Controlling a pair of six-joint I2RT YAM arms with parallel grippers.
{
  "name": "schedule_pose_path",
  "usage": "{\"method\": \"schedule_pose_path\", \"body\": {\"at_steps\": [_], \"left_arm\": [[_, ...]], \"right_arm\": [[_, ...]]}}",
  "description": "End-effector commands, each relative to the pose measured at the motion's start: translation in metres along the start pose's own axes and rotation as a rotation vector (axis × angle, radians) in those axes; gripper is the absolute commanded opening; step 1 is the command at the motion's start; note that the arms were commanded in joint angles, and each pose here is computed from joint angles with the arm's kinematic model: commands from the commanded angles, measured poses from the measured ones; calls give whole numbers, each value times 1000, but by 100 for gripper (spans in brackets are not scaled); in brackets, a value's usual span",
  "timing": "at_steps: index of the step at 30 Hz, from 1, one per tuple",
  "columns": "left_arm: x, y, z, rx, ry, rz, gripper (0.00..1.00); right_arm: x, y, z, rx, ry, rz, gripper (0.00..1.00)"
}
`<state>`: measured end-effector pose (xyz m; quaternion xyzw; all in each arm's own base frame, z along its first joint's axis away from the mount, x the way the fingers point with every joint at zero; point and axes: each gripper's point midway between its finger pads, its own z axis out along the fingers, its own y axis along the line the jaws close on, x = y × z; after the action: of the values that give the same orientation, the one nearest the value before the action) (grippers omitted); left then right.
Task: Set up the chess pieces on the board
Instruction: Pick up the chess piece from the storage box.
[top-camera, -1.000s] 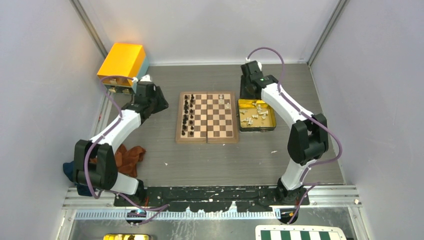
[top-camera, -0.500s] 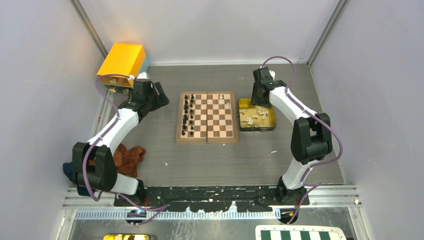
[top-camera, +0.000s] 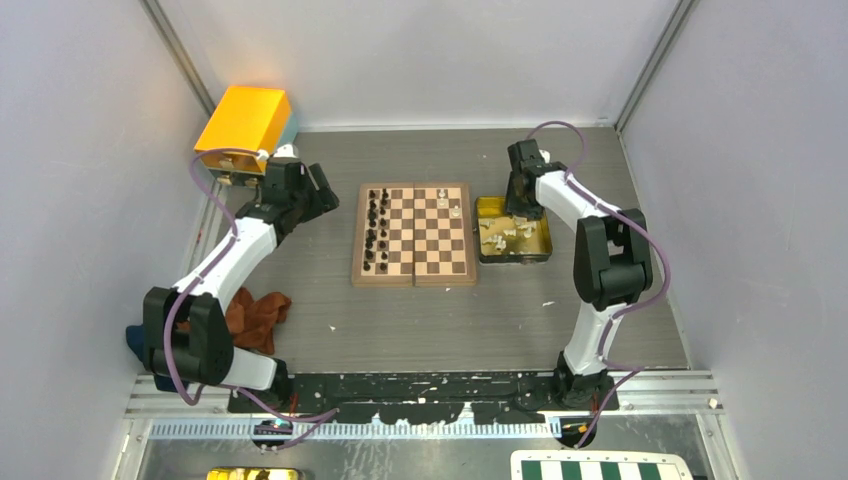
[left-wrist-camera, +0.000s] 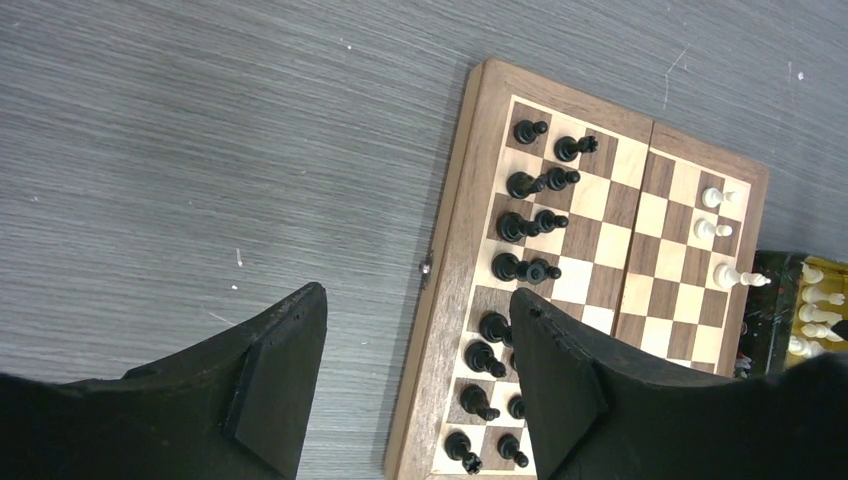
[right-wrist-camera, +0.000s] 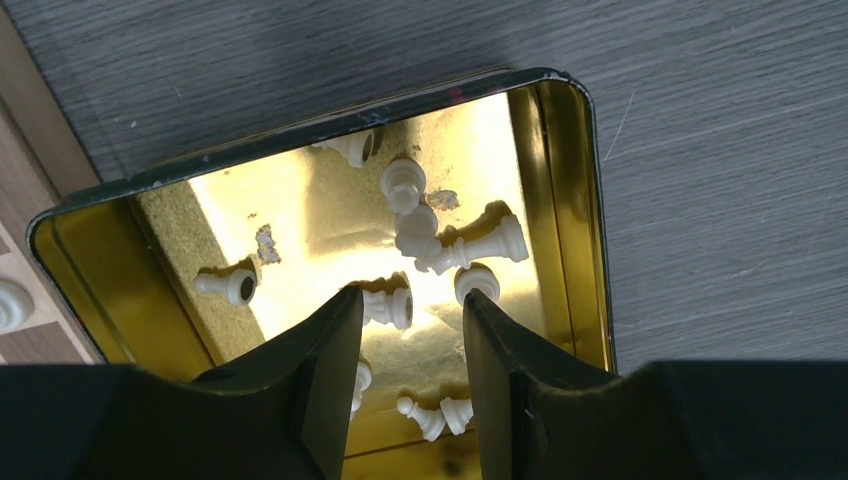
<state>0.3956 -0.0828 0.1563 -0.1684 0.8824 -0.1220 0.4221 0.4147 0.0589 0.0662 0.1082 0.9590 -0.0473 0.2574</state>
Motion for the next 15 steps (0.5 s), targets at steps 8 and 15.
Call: {"method": "schedule_pose_path", "body": {"at_steps": [8,15], "left_arm": [[-28,-18,-17,69,-80,-17,68],[-29,-18,-16,71,-81,-15,67]], "right_arm": [[-35,5,5,-28,-68,54,45],[-34,5,13,-34,-49,58,44]]}}
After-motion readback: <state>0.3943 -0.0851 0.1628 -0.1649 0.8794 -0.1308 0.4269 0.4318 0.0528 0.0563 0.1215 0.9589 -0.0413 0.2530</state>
